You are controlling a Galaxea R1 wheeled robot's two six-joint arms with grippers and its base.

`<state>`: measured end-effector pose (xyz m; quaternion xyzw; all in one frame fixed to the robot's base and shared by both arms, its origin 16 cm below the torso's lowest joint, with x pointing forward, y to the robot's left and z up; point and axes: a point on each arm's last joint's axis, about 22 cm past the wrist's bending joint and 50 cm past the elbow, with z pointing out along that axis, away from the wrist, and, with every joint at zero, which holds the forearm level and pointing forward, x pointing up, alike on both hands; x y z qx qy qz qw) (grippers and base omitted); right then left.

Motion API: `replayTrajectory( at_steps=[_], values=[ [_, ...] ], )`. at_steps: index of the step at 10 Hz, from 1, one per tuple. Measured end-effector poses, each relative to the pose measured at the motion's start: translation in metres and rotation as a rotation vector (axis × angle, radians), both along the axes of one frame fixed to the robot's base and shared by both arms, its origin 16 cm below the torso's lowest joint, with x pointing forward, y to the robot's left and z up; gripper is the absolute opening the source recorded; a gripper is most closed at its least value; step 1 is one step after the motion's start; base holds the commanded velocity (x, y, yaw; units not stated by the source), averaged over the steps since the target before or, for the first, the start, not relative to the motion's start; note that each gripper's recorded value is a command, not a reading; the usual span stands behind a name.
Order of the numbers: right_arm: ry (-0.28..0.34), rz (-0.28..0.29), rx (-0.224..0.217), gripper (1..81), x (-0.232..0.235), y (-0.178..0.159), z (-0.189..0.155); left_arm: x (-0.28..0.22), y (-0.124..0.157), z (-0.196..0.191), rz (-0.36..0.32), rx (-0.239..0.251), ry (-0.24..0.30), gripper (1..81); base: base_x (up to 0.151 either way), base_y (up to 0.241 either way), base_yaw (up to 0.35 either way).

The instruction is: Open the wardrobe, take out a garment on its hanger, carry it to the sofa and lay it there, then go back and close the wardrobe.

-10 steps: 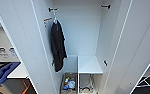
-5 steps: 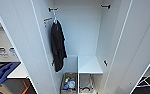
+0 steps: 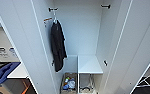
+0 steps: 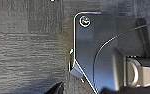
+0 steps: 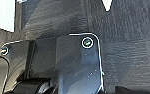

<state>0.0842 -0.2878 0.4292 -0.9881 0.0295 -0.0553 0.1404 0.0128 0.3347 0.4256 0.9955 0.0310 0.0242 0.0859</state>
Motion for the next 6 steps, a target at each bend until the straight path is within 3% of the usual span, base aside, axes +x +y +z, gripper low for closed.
replayTrajectory(
  at_steps=[2, 4, 6],
  values=[
    [-0.036, -0.026, -0.039, 81.1, 0.034, -0.039, 0.007, 0.015, 0.058, 0.014, 0.002, 0.044, -0.048, 81.1, 0.0, 0.0, 0.0],
    [-0.11, -0.075, -0.078, 81.1, 0.078, -0.072, 0.016, 0.032, 0.089, 0.024, 0.007, 0.067, -0.089, 81.1, 0.0, 0.0, 0.0],
    [-0.166, -0.133, -0.126, 81.1, 0.109, -0.1, 0.021, 0.06, 0.123, 0.036, 0.018, 0.106, -0.164, 81.1, 0.0, 0.0, 0.0]
  ],
)
